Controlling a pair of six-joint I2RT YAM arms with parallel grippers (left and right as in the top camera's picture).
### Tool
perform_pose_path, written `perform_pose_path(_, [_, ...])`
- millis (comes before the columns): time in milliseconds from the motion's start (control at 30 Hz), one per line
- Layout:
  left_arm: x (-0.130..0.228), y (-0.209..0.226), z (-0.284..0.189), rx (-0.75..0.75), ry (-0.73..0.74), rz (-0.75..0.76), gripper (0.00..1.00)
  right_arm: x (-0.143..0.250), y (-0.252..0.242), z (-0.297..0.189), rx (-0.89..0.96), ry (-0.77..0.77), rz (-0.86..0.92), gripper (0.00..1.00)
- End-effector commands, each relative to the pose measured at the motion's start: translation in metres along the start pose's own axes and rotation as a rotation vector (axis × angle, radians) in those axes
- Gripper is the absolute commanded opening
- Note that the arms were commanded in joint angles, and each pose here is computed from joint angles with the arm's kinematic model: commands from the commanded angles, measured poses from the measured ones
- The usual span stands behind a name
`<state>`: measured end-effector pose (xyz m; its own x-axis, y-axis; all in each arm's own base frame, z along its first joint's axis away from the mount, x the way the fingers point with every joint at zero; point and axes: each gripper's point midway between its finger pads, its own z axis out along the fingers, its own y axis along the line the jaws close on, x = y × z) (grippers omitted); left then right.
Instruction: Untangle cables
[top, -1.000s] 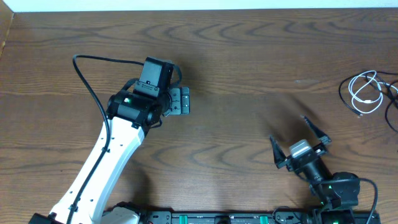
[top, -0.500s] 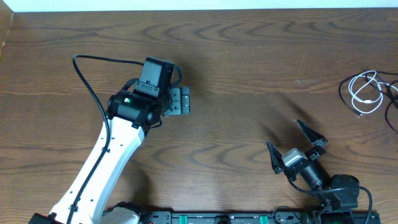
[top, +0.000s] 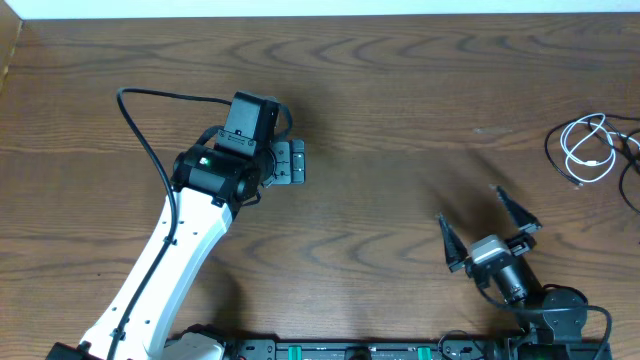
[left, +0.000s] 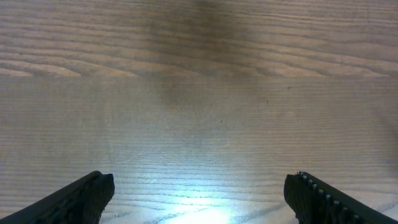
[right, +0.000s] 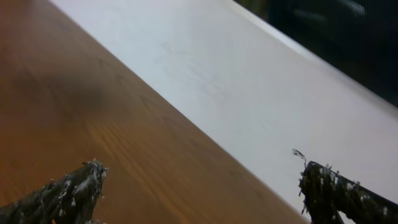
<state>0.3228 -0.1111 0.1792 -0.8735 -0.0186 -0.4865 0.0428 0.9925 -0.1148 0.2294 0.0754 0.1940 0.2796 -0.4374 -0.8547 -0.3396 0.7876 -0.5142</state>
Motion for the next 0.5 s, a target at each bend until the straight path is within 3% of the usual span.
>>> perform_pose_path(0, [-0.005,0.001,-0.002,-0.004,-0.011,-0.006,0.93,0.009,-0.017,-0.002,0.100,0.040,0.159,0.99])
perform_pose_path(167, [-0.005,0.001,-0.002,-0.004,-0.011,-0.006,0.93,0.015,-0.028,-0.003,0.191,0.075,0.218,0.99])
perform_pose_path(467, [-0.005,0.001,-0.002,-0.005,-0.011,-0.006,0.93,0.045,-0.008,-0.004,0.142,0.204,0.291,0.99])
